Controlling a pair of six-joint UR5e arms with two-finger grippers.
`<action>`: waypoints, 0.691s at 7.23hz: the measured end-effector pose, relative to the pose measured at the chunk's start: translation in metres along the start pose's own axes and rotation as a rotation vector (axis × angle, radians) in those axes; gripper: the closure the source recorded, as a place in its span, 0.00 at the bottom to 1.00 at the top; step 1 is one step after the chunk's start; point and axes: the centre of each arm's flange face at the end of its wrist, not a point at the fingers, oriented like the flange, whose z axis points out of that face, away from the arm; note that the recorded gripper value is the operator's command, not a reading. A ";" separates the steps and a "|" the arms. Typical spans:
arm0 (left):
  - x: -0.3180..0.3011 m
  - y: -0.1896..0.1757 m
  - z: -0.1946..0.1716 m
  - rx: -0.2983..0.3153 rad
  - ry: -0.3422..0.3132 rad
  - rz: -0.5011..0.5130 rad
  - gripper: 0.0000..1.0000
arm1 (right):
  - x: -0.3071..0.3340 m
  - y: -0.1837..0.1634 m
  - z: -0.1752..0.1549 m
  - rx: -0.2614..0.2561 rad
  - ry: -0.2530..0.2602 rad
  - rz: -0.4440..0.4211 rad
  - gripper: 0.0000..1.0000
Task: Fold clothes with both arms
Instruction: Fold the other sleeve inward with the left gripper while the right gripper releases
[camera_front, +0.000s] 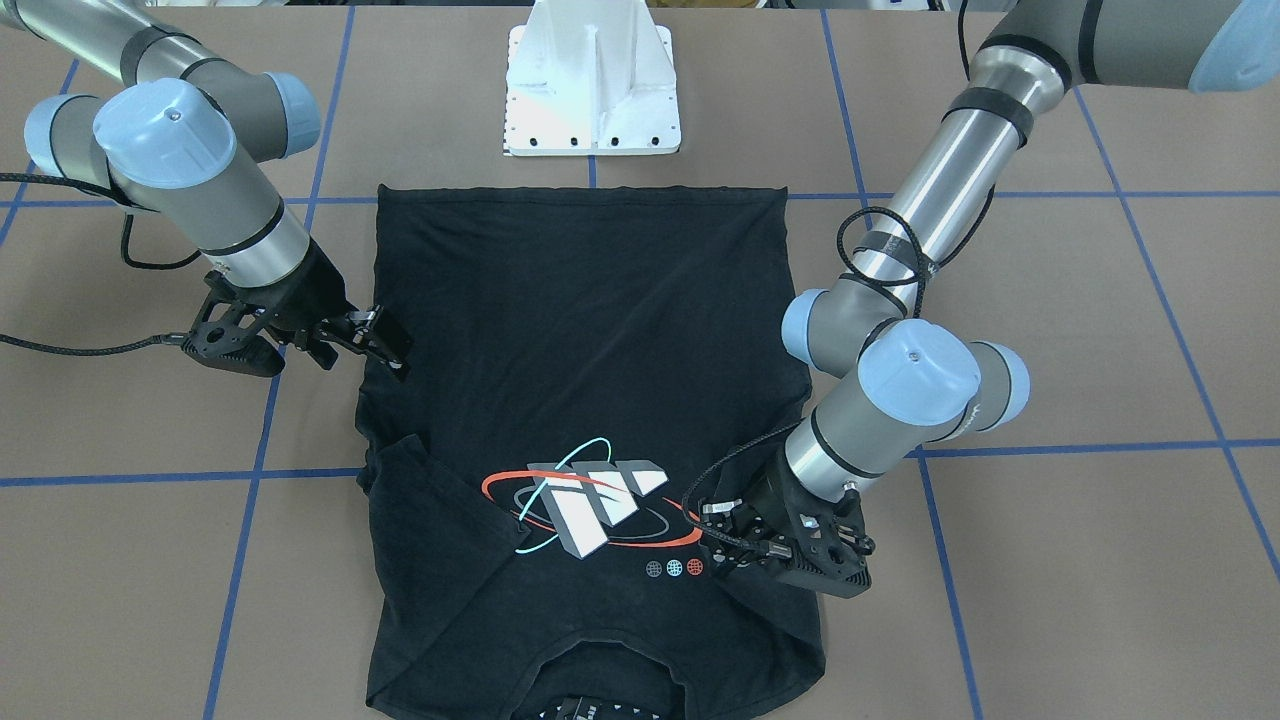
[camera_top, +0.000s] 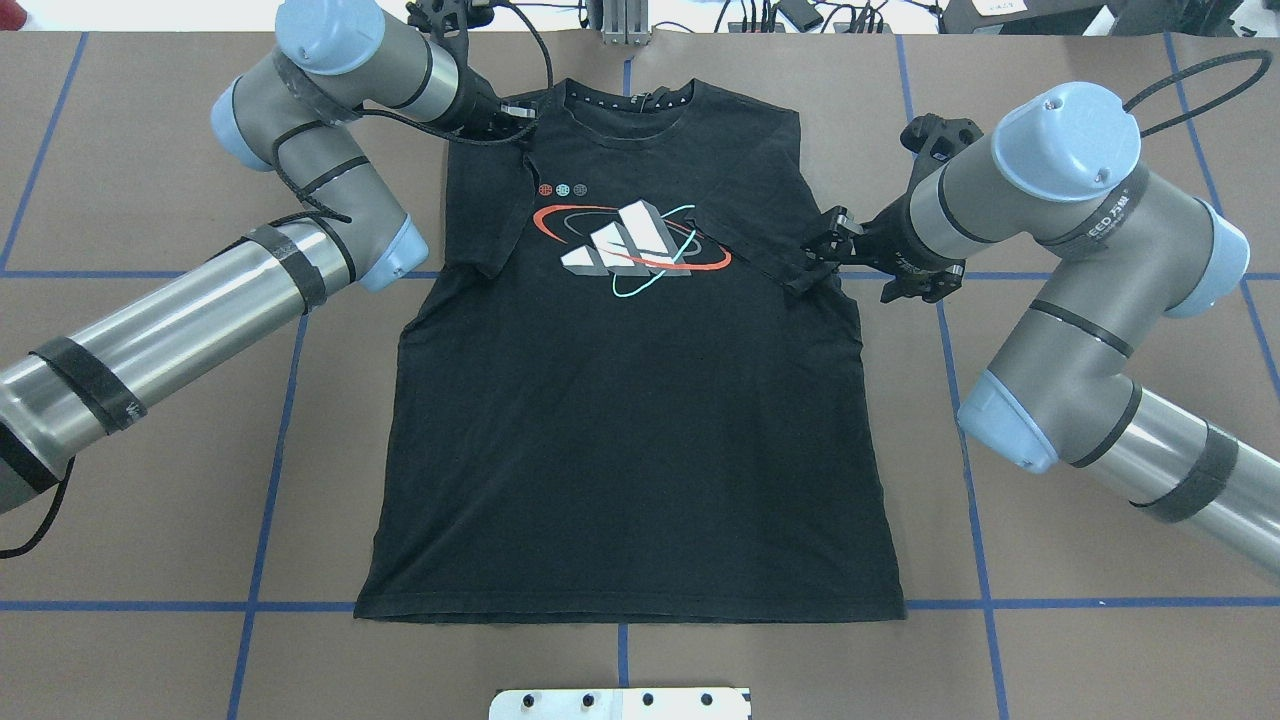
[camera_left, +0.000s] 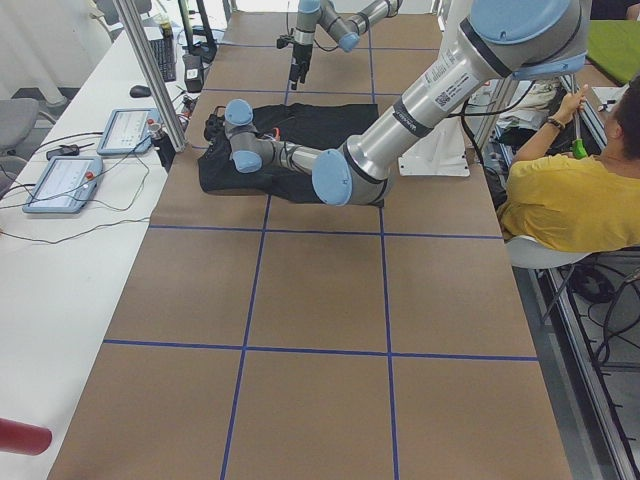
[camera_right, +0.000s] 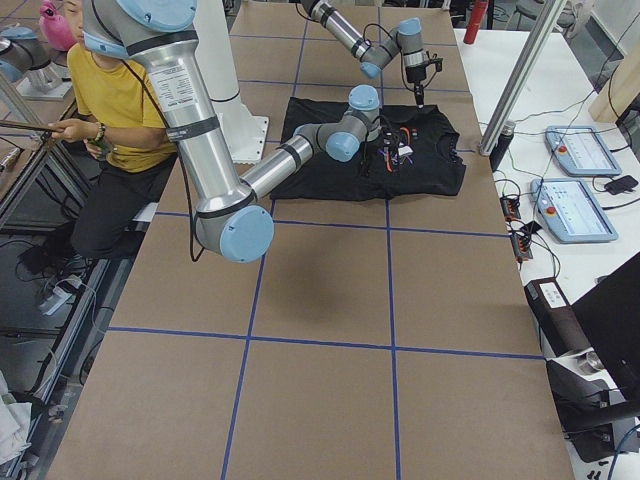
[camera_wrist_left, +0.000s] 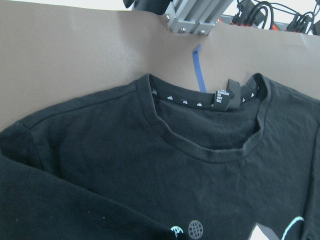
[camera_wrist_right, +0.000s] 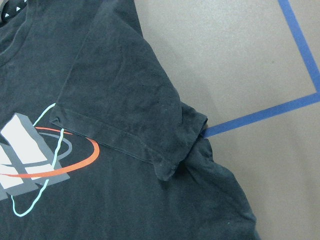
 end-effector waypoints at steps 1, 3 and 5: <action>0.002 0.002 0.003 0.000 0.001 0.002 0.03 | 0.000 0.000 0.001 0.001 0.001 0.000 0.00; 0.012 0.005 0.000 0.004 0.022 -0.003 0.01 | 0.000 0.000 -0.001 0.004 -0.001 0.003 0.00; 0.018 0.020 -0.023 0.012 0.071 -0.022 0.01 | 0.001 0.010 0.001 0.010 -0.001 0.068 0.00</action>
